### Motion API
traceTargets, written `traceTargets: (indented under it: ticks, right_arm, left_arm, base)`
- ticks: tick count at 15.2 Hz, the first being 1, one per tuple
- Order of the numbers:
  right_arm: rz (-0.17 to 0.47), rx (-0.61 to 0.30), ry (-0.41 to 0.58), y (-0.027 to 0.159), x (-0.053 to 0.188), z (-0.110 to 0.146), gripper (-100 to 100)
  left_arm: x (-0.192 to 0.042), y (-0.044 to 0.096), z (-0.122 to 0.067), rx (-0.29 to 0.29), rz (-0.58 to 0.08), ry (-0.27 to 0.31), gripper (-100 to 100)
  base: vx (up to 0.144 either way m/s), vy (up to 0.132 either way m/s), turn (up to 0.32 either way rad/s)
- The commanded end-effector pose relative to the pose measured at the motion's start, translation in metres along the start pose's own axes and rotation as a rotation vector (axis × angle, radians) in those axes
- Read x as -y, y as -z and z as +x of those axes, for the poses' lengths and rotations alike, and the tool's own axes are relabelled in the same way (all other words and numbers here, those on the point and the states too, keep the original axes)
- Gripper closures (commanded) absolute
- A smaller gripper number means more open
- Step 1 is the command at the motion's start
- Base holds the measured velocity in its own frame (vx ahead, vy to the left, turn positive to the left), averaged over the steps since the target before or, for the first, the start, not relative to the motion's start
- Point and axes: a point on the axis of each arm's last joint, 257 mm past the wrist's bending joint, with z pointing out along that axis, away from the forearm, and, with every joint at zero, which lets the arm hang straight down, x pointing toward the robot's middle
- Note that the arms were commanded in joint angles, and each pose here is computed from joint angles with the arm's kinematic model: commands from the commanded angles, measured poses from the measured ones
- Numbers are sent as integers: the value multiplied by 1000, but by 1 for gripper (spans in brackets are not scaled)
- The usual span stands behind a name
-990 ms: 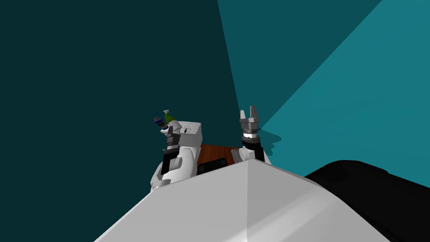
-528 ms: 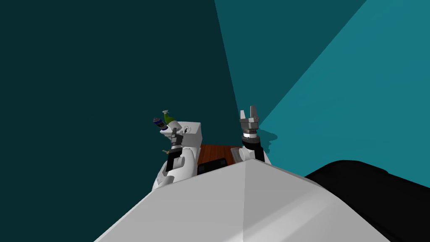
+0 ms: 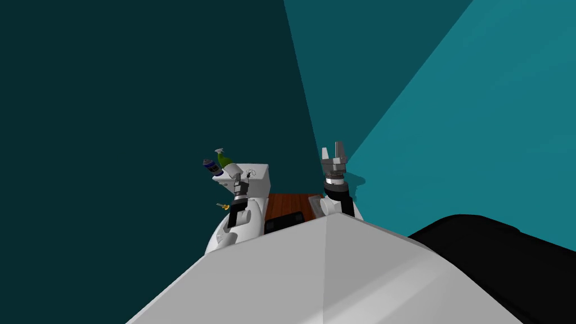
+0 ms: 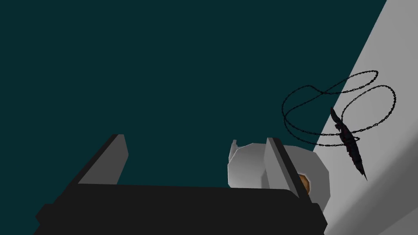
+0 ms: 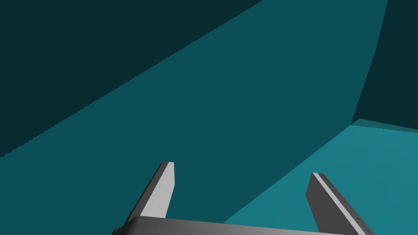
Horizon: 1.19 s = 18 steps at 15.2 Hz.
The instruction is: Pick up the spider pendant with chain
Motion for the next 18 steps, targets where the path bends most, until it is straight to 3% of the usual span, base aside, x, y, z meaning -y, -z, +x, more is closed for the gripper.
traceTargets:
  ticks: [1,11,18]
  right_arm:
    - [0,0,0,0,0,0,0]
    - [0,0,0,0,0,0,0]
    - [0,0,0,0,0,0,0]
  left_arm:
    - [-11,1,2,2,-13,13,-100]
    - [-58,16,5,13,-93,34,-100]
    - [-77,23,4,16,-122,34,-100]
  base:
    - [-5,50,-103]
    - [-5,36,-76]
    - [-12,18,-64]
